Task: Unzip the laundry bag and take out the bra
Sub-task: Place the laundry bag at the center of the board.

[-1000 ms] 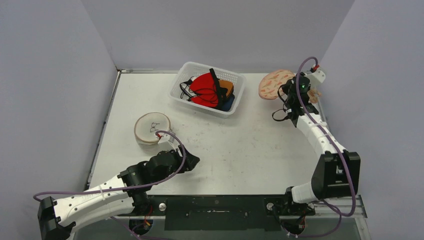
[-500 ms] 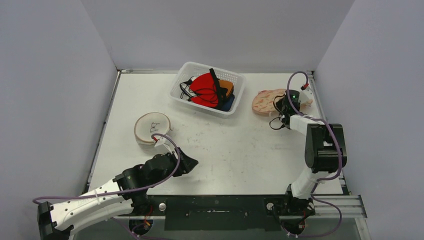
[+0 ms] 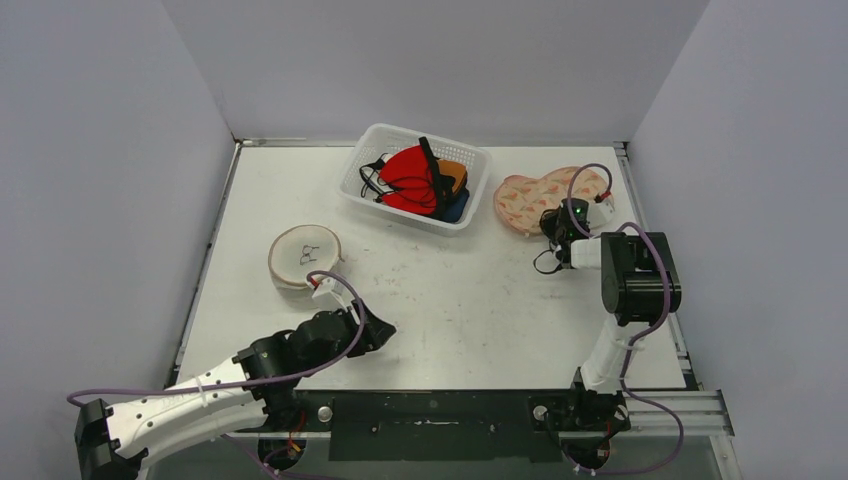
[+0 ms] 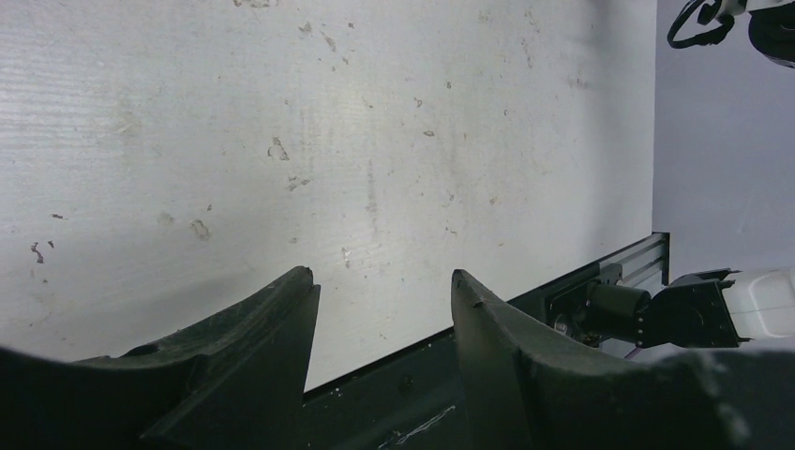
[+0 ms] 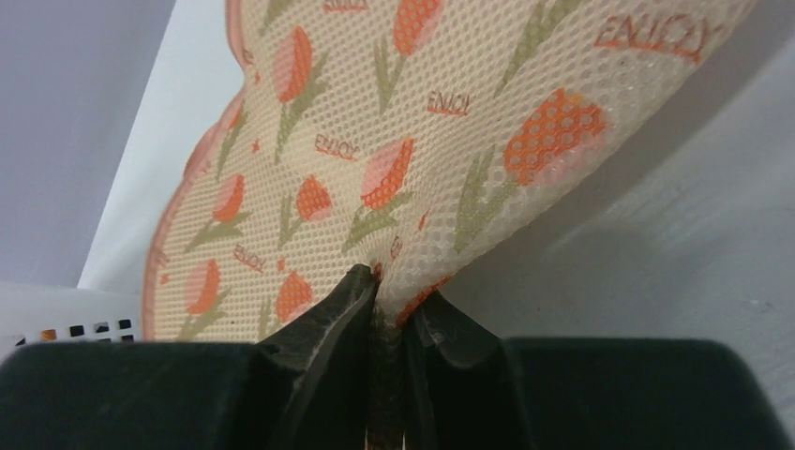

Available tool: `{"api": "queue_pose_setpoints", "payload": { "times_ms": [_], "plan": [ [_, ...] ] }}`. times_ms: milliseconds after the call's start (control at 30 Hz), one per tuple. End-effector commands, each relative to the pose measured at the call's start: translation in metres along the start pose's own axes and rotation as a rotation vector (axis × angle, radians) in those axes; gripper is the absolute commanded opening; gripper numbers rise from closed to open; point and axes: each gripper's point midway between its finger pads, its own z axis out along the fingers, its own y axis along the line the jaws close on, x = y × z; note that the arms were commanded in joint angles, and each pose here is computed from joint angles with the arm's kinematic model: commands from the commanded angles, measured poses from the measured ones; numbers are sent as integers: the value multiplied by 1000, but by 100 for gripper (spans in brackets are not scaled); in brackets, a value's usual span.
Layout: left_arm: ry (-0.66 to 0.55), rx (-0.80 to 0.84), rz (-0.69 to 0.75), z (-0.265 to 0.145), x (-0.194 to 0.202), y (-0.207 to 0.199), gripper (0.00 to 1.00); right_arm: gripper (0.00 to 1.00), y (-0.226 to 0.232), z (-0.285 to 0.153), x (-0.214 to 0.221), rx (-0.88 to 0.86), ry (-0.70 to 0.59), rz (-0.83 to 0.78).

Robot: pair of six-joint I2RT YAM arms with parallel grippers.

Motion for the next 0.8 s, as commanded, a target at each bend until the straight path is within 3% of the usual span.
{"api": "queue_pose_setpoints", "payload": {
  "times_ms": [0,233,433,633,700,767],
  "plan": [
    [-38,34,-26,-1,-9,-10,52,22,18,4,0,-79,-15,66],
    [-36,36,-31,1,-7,-10,52,60,15,-8,-1,-76,-11,56],
    [-35,58,-34,3,-6,-14,52,76,13,-42,-10,-55,-31,6],
    [-9,82,-37,6,1,-16,52,78,16,-82,2,-68,-16,-60],
    [-1,91,-42,6,3,-18,52,73,14,-91,13,-85,2,-68],
    [0,96,-48,4,3,-18,52,59,5,-98,25,-89,23,-73]
  ]
}}
